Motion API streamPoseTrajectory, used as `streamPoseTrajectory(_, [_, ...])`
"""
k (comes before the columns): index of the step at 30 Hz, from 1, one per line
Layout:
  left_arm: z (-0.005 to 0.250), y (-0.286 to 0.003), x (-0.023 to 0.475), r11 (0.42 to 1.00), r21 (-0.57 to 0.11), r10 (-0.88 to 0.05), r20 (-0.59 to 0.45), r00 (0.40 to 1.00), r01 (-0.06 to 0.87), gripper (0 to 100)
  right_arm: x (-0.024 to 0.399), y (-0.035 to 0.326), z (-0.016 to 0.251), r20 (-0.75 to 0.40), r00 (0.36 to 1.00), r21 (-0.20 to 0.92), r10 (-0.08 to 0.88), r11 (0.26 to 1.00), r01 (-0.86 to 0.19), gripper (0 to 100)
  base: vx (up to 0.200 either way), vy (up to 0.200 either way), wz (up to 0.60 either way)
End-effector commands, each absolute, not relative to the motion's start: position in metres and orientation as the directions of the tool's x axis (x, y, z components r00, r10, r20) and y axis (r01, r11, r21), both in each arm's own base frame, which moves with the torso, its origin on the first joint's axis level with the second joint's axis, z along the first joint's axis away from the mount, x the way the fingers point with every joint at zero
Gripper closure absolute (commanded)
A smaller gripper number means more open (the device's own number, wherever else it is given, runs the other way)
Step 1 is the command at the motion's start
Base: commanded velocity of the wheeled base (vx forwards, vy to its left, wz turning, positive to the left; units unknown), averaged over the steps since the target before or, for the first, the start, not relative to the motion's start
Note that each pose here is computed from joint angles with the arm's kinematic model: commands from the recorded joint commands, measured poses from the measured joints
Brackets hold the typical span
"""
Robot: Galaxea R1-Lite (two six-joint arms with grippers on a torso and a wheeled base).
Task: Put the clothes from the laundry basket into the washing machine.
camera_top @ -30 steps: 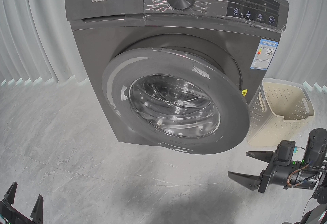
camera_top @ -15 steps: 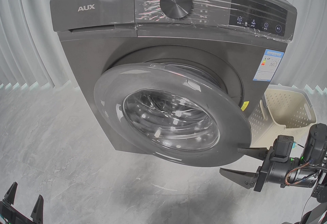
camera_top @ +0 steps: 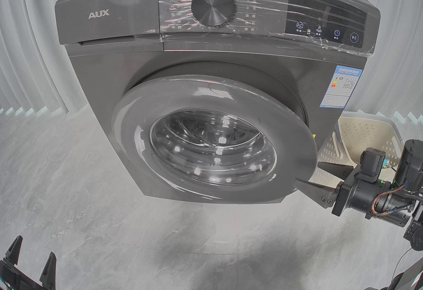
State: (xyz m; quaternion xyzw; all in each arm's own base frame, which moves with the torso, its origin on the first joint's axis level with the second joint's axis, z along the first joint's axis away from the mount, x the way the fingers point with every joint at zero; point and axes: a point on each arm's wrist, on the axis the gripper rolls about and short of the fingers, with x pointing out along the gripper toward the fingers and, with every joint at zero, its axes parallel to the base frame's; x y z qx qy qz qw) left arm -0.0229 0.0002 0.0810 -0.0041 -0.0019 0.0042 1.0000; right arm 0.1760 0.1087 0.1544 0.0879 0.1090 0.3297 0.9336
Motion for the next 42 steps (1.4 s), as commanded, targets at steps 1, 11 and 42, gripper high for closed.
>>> streamPoseTrajectory(1, [0.076, 0.0, -0.023, 1.0, -0.008, 0.009, 0.003, 1.0, -0.009, 0, 0.182, 0.104, 0.158, -0.132, 0.787, 0.233, 0.602, 0.791, -0.566, 0, 0.0, 0.0, 0.0])
streamPoseTrajectory(11, [0.076, 0.0, -0.023, 1.0, -0.002, 0.011, 0.0, 1.0, -0.011, 0, 0.15, 0.11, 0.127, -0.258, 0.699, 0.242, 0.666, 0.745, -0.621, 0, 0.0, 0.0, 0.0])
streamPoseTrajectory(42, [0.076, 0.0, -0.023, 1.0, 0.0, 0.011, 0.0, 1.0, -0.011, 0, 0.153, 0.124, 0.134, -0.174, 0.68, 0.241, 0.713, 0.7, -0.672, 0, 0.019, 0.039, 0.0])
